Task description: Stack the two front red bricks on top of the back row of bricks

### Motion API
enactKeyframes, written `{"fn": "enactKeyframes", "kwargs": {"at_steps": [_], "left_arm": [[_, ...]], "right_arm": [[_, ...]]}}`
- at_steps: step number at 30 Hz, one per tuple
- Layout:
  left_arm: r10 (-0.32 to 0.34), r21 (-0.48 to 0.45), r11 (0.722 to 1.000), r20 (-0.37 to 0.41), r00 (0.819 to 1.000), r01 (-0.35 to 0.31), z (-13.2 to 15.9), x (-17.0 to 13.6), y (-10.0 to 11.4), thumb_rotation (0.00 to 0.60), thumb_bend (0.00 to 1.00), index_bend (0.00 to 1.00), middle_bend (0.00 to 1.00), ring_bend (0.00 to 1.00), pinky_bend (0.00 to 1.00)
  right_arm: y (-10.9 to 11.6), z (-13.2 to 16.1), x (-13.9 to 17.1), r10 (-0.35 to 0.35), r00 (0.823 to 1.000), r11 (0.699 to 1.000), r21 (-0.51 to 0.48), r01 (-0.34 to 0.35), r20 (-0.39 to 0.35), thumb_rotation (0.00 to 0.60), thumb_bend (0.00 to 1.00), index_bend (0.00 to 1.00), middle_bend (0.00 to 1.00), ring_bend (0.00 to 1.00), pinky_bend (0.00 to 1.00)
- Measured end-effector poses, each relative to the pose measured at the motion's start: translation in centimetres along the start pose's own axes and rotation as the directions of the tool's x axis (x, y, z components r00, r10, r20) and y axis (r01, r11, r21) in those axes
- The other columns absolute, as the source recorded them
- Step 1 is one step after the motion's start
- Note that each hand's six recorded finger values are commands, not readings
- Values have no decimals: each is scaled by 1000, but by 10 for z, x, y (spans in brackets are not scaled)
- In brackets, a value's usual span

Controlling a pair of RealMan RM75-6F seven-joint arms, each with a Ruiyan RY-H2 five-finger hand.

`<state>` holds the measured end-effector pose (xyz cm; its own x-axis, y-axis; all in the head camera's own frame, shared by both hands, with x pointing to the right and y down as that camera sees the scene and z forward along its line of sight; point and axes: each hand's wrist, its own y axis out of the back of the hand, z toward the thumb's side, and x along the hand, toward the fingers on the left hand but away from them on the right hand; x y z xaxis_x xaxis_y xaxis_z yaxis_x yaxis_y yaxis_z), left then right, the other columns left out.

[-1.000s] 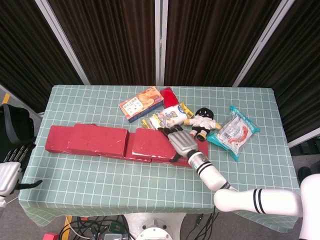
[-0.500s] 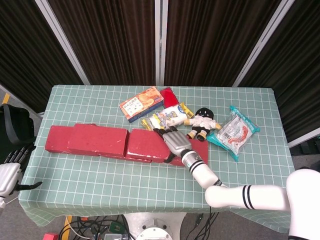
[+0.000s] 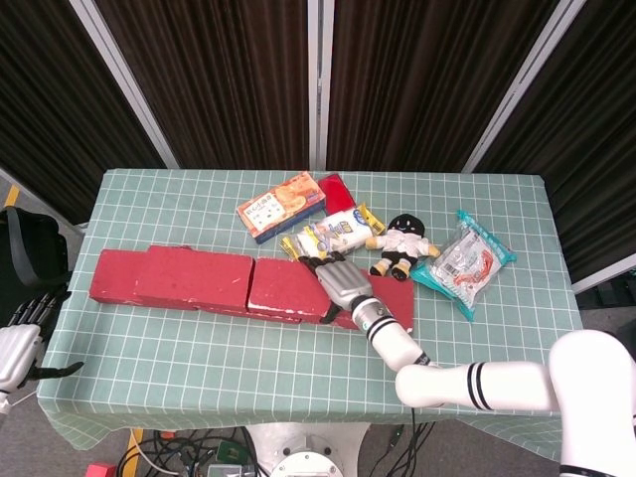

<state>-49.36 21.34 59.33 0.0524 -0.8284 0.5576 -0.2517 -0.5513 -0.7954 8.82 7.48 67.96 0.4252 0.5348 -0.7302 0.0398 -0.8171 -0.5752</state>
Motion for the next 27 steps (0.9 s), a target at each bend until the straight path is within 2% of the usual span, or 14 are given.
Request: {"fn": "enactKeyframes", "kwargs": {"at_steps": [27], "left_arm": [[-10, -3, 1000, -3, 1000, 10, -2, 0, -3, 600, 29, 24, 0, 0, 0]], "right_arm": [[-5, 5, -6, 9, 1000, 1000, -7, -9, -3, 600, 19, 0, 282, 234, 0]]}}
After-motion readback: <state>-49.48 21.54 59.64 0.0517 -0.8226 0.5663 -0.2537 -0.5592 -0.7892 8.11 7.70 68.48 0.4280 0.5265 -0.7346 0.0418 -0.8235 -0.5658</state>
